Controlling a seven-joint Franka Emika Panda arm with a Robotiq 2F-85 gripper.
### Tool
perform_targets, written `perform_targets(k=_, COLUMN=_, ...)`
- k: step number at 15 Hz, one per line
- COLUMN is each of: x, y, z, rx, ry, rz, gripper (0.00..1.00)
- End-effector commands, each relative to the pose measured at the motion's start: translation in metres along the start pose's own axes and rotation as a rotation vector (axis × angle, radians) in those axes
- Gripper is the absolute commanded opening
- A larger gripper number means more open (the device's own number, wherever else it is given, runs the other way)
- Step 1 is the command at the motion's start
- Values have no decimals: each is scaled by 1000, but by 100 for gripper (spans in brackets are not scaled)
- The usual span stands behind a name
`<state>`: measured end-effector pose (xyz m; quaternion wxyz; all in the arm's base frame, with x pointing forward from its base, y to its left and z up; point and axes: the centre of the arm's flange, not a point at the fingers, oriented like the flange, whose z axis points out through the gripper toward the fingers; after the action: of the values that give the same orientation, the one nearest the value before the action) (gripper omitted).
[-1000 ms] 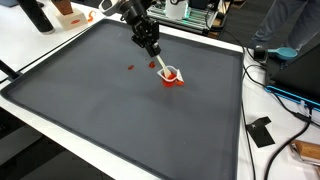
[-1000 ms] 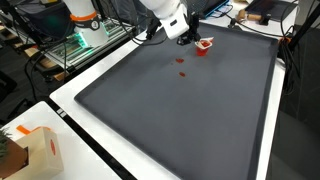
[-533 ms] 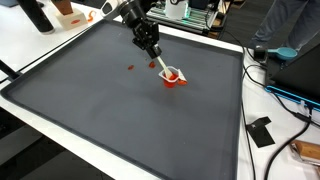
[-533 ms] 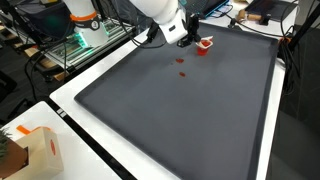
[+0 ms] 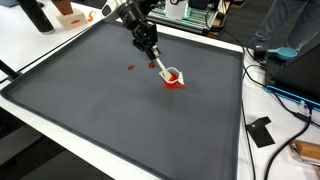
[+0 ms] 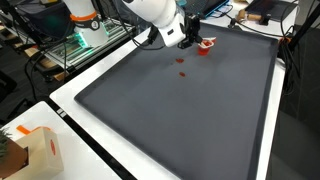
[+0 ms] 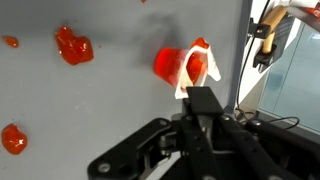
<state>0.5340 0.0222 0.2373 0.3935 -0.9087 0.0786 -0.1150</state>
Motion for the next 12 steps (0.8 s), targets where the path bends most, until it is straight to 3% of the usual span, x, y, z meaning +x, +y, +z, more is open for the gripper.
perform_targets(k=1, x=2, y=8, z=6, rx=46, ry=11, rz=14, gripper=3)
perform_targets(k=12, x=1, y=25, z=13, rx=149, ry=-19, rz=77, gripper=3)
